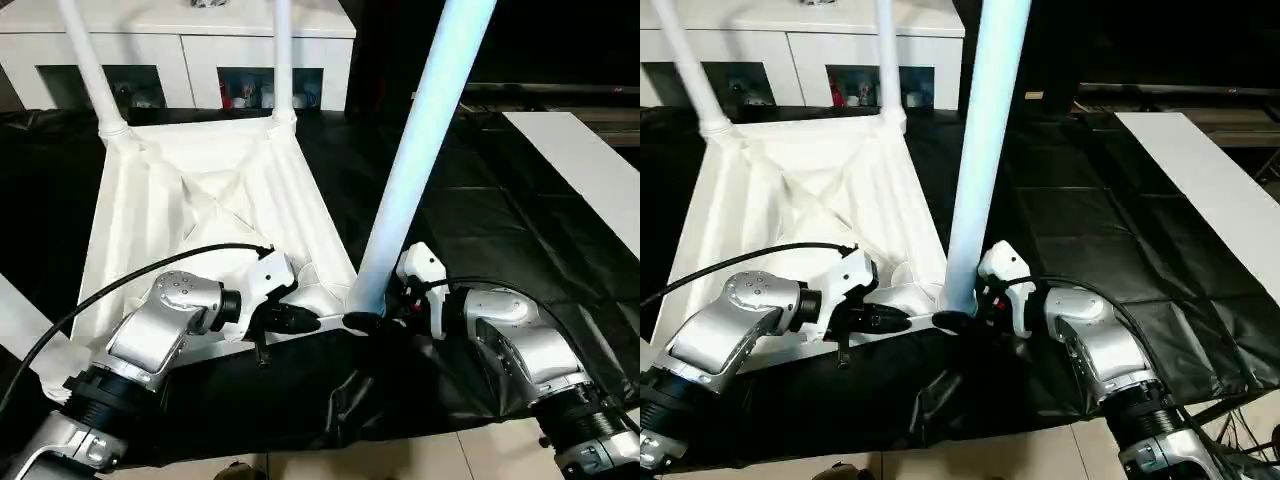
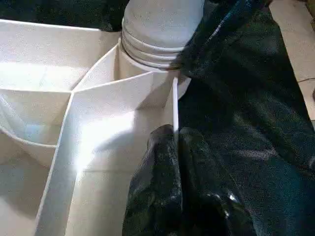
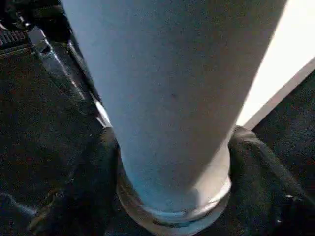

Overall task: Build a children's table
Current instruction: Rotate leg to tighten

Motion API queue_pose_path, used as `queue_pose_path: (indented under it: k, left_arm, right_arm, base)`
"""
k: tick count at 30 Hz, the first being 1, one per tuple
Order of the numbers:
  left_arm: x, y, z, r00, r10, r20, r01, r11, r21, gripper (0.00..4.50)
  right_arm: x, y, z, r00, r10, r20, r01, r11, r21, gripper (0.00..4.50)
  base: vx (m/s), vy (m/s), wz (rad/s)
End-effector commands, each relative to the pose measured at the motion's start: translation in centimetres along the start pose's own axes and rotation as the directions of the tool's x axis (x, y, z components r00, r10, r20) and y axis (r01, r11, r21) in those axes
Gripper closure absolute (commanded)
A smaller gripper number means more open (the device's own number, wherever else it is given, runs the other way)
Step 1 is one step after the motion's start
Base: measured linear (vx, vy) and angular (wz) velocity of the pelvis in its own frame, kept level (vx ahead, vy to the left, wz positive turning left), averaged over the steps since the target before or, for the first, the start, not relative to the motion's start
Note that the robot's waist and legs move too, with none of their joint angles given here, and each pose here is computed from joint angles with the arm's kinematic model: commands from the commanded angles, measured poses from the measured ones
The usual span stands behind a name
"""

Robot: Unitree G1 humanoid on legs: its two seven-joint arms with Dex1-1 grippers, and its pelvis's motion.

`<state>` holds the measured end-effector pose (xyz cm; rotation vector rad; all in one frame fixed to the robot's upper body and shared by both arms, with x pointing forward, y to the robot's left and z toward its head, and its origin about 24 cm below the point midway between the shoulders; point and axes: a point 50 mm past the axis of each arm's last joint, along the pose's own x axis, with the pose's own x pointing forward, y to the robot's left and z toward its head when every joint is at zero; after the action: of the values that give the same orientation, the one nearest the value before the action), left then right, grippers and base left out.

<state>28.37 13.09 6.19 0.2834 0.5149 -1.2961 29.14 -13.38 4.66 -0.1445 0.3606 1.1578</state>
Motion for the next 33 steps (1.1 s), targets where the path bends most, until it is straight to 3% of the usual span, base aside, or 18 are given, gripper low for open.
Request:
queue_pose_path:
  k: [1,9,11,15,16,18,21,24,26,28,29,31,33]
  left_arm:
    - [0.1,-0.4,2.0,0.996,-0.052,0.068,0.047,0.996,0.077,4.50]
    - [0.1,-0.3,1.6,0.998,-0.025,0.049,0.022,0.998,0.065,4.50]
    - [0.9,0.5,1.3,0.995,0.086,0.043,-0.088,0.996,0.027,4.50]
    - [2.4,1.6,1.0,0.972,0.232,0.039,-0.230,0.973,-0.030,4.50]
    - [3.3,2.1,0.9,0.954,0.300,0.024,-0.298,0.953,-0.063,4.50]
    - [3.9,2.6,1.1,0.934,0.357,0.023,-0.353,0.931,-0.096,4.50]
    - [4.7,3.2,1.5,0.903,0.429,0.014,-0.425,0.898,-0.118,4.50]
    - [5.6,4.1,2.1,0.844,0.536,-0.003,-0.533,0.840,-0.105,4.50]
    - [5.8,4.3,2.3,0.832,0.555,-0.009,-0.553,0.828,-0.094,4.50]
    - [5.9,4.5,2.6,0.833,0.553,-0.006,-0.552,0.830,-0.082,4.50]
    - [5.9,4.5,2.7,0.837,0.546,-0.001,-0.545,0.835,-0.077,4.50]
    - [5.7,4.3,2.4,0.850,0.526,-0.004,-0.525,0.849,-0.056,4.50]
    - [5.4,4.2,2.3,0.865,0.502,0.011,-0.502,0.865,-0.025,4.50]
  right_arm:
    - [-0.1,-0.2,-0.4,1.000,-0.004,-0.018,0.004,1.000,0.016,1.54]
    - [0.5,-0.9,-1.1,0.993,-0.108,-0.044,0.109,0.994,0.017,1.76]
    - [1.4,-1.7,-1.7,0.960,-0.275,-0.052,0.278,0.958,0.069,1.77]
    - [2.9,-1.9,-2.2,0.908,-0.415,-0.065,0.420,0.896,0.143,1.78]
    - [3.9,-1.9,-2.3,0.873,-0.481,-0.086,0.488,0.852,0.191,1.78]
    - [4.7,-2.0,-2.4,0.842,-0.528,-0.108,0.538,0.814,0.220,1.78]
    - [5.8,-2.1,-2.2,0.801,-0.582,-0.142,0.598,0.763,0.245,1.78]
    - [7.3,-2.4,-1.4,0.721,-0.670,-0.179,0.692,0.677,0.251,1.78]
    - [7.7,-2.5,-1.0,0.704,-0.689,-0.173,0.707,0.657,0.261,1.78]
    - [8.6,-2.0,0.0,0.737,-0.666,-0.114,0.667,0.690,0.281,1.78]
    - [9.0,-1.7,0.7,0.770,-0.636,-0.053,0.622,0.730,0.282,1.78]
    - [8.8,-1.7,1.2,0.794,-0.608,-0.007,0.592,0.771,0.236,1.22]
    - [8.3,-1.9,1.4,0.795,-0.607,0.010,0.591,0.778,0.212,1.06]
  base:
    - [0.000,0.000,0.00]
    - [0.000,0.000,0.00]
    - [0.000,0.000,0.00]
    - [0.000,0.000,0.00]
    - [0.000,0.000,0.00]
    - [0.000,0.000,0.00]
    - [0.000,0.000,0.00]
    - [0.000,0.000,0.00]
    - [0.000,0.000,0.00]
    - [0.000,0.000,0.00]
    - [0.000,0.000,0.00]
    - [0.000,0.000,0.00]
    - [0.000,0.000,0.00]
